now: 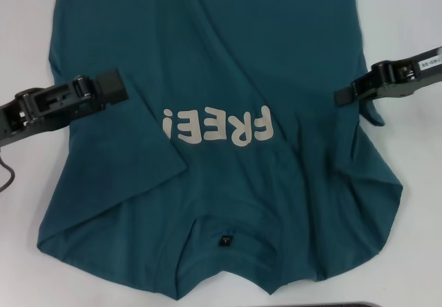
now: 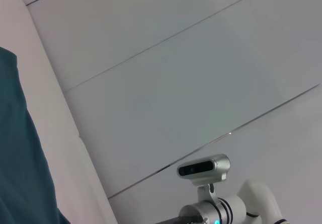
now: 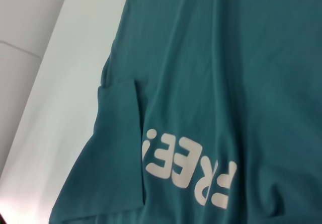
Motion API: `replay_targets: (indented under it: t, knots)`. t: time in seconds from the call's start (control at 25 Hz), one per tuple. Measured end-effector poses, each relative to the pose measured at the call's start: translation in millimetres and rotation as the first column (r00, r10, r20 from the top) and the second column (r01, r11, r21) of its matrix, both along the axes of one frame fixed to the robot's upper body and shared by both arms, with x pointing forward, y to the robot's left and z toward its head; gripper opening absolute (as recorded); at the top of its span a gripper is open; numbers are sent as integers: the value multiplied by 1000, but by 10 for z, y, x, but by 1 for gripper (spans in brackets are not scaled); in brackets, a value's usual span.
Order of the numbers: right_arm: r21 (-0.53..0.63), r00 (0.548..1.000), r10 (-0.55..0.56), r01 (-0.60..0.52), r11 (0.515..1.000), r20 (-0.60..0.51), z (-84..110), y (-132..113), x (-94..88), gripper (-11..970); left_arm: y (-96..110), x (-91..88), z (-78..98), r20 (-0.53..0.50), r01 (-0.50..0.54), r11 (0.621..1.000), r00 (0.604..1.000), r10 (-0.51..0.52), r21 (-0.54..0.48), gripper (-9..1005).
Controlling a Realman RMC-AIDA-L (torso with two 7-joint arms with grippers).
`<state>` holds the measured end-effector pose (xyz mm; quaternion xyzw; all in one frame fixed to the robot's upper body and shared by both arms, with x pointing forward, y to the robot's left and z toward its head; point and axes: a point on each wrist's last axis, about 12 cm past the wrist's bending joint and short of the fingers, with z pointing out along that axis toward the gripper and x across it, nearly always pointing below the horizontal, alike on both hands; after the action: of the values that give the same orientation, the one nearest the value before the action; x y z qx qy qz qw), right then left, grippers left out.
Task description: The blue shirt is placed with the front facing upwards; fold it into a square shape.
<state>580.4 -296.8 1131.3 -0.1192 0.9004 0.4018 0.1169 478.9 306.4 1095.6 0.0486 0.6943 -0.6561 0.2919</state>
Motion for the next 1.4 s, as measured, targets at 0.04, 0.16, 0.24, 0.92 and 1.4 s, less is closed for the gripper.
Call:
replay_targets:
  t: [0.04,0.16,0.24,0.92,1.4]
  knots:
    - [-5,1000,5,-5,1000,-2,-15,27,11,21,1,0,0,0,-1,1000,1000,1,0,769]
    - [-17,1000,12,-12,1000,1,-49,113,48,22,14,0,3,2,-11,1000,1000,11,-4,768]
    - [-17,1000,14,-14,1000,3,-50,132,55,22,21,-3,2,2,-16,1000,1000,16,-6,767]
    - [74,999,-37,36,997,9,-150,204,60,327,65,-8,4,-7,-42,999,999,42,-13,769]
    - [88,997,-65,68,994,-36,-227,221,41,791,84,-9,1,-15,-59,998,998,59,-18,767]
